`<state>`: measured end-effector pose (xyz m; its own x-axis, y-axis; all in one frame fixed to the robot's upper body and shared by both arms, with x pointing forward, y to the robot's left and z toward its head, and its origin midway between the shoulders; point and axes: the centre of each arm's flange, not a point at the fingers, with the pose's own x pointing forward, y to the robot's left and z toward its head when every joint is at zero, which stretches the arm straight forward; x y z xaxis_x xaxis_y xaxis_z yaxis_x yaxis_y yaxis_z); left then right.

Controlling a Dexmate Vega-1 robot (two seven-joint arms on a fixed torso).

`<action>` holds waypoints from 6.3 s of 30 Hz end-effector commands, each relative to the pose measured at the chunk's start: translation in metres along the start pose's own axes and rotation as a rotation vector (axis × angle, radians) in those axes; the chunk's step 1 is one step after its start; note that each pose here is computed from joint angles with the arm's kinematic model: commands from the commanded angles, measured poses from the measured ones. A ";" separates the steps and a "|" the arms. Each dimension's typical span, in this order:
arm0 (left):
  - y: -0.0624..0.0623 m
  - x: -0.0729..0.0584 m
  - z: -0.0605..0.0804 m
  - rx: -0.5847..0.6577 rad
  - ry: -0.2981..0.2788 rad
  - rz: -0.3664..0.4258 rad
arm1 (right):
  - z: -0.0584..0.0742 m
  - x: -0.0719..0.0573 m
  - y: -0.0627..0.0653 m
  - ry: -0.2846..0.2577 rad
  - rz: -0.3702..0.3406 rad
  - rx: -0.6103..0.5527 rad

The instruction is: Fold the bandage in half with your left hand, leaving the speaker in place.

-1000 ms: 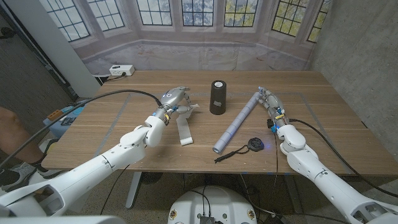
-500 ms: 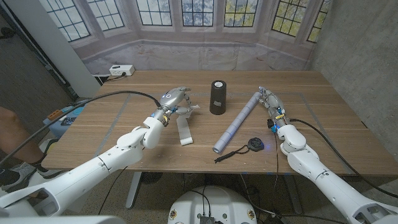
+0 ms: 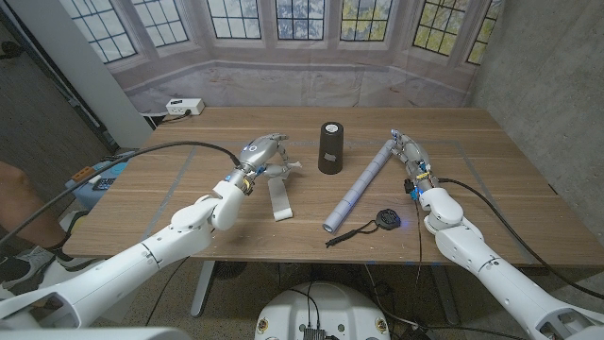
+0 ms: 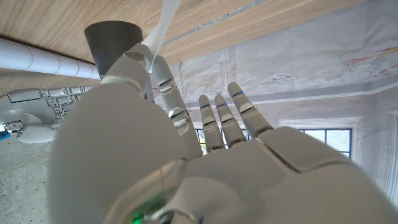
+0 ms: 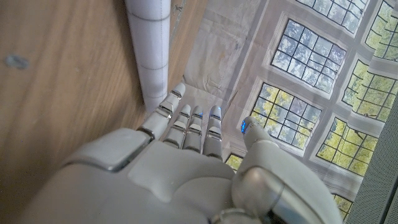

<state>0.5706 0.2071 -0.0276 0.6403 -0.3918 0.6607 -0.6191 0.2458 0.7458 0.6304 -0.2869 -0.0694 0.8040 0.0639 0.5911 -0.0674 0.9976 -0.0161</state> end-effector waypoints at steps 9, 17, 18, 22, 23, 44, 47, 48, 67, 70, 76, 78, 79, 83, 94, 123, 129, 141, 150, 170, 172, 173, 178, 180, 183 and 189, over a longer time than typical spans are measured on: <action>0.008 -0.023 -0.004 -0.017 -0.006 0.016 | 0.005 0.003 0.006 -0.003 0.005 -0.012; 0.010 -0.027 0.001 -0.022 -0.034 0.024 | 0.005 0.000 0.006 -0.005 0.003 -0.013; 0.010 -0.027 0.002 -0.024 -0.037 0.025 | 0.005 -0.001 0.006 -0.005 0.002 -0.012; 0.011 -0.028 0.003 -0.026 -0.053 0.025 | 0.004 -0.005 0.005 -0.005 -0.005 -0.010; 0.011 -0.027 0.003 -0.026 -0.056 0.023 | 0.004 -0.006 0.004 -0.005 -0.007 -0.011; 0.009 -0.044 0.000 -0.023 -0.094 -0.013 | 0.005 -0.013 0.004 -0.007 -0.025 -0.019; 0.009 -0.048 0.000 -0.022 -0.089 -0.018 | 0.005 -0.012 0.005 -0.007 -0.023 -0.018; 0.009 -0.050 -0.001 -0.023 -0.086 -0.021 | 0.005 -0.012 0.005 -0.007 -0.022 -0.017; 0.002 -0.057 0.000 -0.030 -0.077 -0.011 | 0.001 -0.020 0.007 -0.002 -0.028 -0.012; 0.000 -0.057 0.000 -0.034 -0.076 -0.018 | 0.000 -0.021 0.007 -0.001 -0.030 -0.011; -0.005 -0.059 0.001 -0.042 -0.074 -0.034 | -0.002 -0.024 0.007 0.000 -0.037 -0.010; -0.007 -0.059 0.000 -0.046 -0.072 -0.036 | -0.002 -0.026 0.007 0.000 -0.040 -0.010; -0.008 -0.060 0.000 -0.049 -0.071 -0.039 | -0.002 -0.026 0.007 0.001 -0.042 -0.010; -0.010 -0.061 0.000 -0.052 -0.068 -0.047 | -0.003 -0.029 0.007 0.002 -0.047 -0.009; -0.013 -0.064 0.004 -0.084 -0.071 -0.074 | -0.004 -0.037 0.004 0.003 -0.063 0.000; -0.016 -0.086 0.000 -0.109 -0.026 -0.140 | -0.009 -0.049 0.003 0.011 -0.065 0.014; -0.016 -0.085 -0.005 -0.111 -0.019 -0.171 | -0.011 -0.050 0.004 0.017 -0.070 0.016; -0.019 -0.083 -0.010 -0.126 -0.025 -0.228 | -0.011 -0.053 0.006 0.024 -0.081 0.011; -0.018 -0.080 -0.010 -0.135 -0.036 -0.264 | -0.012 -0.056 0.006 0.027 -0.085 0.011; -0.007 -0.082 0.007 -0.134 -0.037 -0.310 | -0.010 -0.050 -0.005 0.016 -0.053 0.012; -0.006 -0.082 0.007 -0.134 -0.036 -0.314 | -0.010 -0.050 -0.005 0.015 -0.051 0.011; -0.006 -0.083 0.008 -0.131 -0.035 -0.318 | -0.009 -0.049 -0.006 0.013 -0.049 0.011; -0.003 -0.083 0.010 -0.129 -0.028 -0.324 | -0.008 -0.047 -0.007 0.013 -0.039 0.010; -0.001 -0.083 0.010 -0.133 -0.024 -0.319 | -0.007 -0.047 -0.006 0.012 -0.036 0.011; 0.001 -0.083 0.011 -0.146 -0.022 -0.308 | -0.006 -0.045 -0.006 0.011 -0.032 0.010; 0.005 -0.084 0.012 -0.153 -0.027 -0.292 | -0.004 -0.044 -0.004 0.008 -0.023 0.005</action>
<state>0.5147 0.2314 -0.0845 0.7746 -0.4899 0.4000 -0.3285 0.2288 0.9164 0.5972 -0.2944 -0.1034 0.8135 0.0248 0.5810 -0.0417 0.9990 0.0158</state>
